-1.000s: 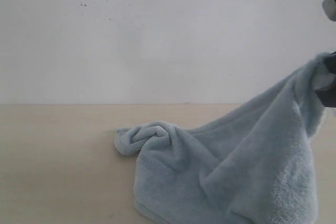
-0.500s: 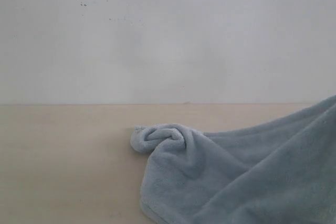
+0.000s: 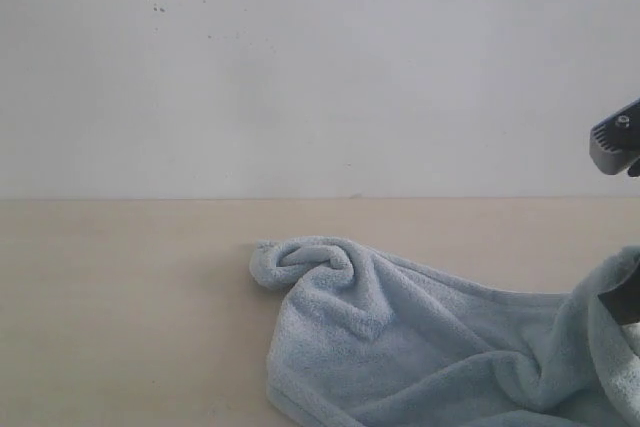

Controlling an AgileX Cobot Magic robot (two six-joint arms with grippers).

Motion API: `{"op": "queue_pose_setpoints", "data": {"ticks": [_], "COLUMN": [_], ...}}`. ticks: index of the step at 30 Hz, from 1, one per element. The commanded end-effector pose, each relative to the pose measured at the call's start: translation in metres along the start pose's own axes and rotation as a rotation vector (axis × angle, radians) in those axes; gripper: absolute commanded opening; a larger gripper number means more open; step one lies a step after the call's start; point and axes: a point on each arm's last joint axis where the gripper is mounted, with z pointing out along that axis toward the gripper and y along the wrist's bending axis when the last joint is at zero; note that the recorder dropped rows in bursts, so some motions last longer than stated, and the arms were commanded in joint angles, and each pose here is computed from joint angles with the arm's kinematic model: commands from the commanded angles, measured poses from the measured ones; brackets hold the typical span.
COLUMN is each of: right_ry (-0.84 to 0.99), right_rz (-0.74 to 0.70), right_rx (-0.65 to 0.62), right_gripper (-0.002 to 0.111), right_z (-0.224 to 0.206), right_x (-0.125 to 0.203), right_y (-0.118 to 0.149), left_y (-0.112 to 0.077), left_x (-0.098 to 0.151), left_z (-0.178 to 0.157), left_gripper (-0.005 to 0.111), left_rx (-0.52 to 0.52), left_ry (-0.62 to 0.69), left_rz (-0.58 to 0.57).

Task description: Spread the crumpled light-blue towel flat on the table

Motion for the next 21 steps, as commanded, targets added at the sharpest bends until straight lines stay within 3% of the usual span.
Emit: {"op": "queue_pose_setpoints", "data": {"ticks": [1,11,12,15,17,19,21], "right_ry": [-0.005,0.038,0.04,0.029,0.009,-0.004,-0.006], "right_rz": [0.029,0.033,0.033,0.033,0.033,0.033,0.033], "right_rx": [-0.022,-0.028,-0.028,-0.028,-0.028,-0.028,-0.028], "right_gripper": [0.0,0.0,0.0,0.0,0.0,0.0,0.0], "right_z": [0.0,0.0,0.0,0.0,0.0,0.0,0.0], "right_x": [0.0,0.004,0.004,0.003,0.001,0.0,0.0], "right_y": [0.003,0.003,0.003,0.003,0.003,0.003,0.003], "left_y": [0.0,0.0,0.001,0.002,0.001,0.0,0.0], "left_x": [0.001,-0.001,-0.004,-0.008,-0.004,0.002,0.006], "left_z": [0.0,0.0,0.0,-0.001,0.0,0.0,0.0], "left_gripper": [0.004,0.004,0.004,0.004,0.004,0.004,0.004], "left_rx": [-0.003,-0.006,-0.008,0.001,0.005,-0.01,-0.02], "left_ry": [0.0,-0.028,-0.055,-0.103,-0.061,0.008,0.047], "left_rz": [-0.013,-0.029,-0.081,-0.504,-0.743,-0.826,-0.831]}}
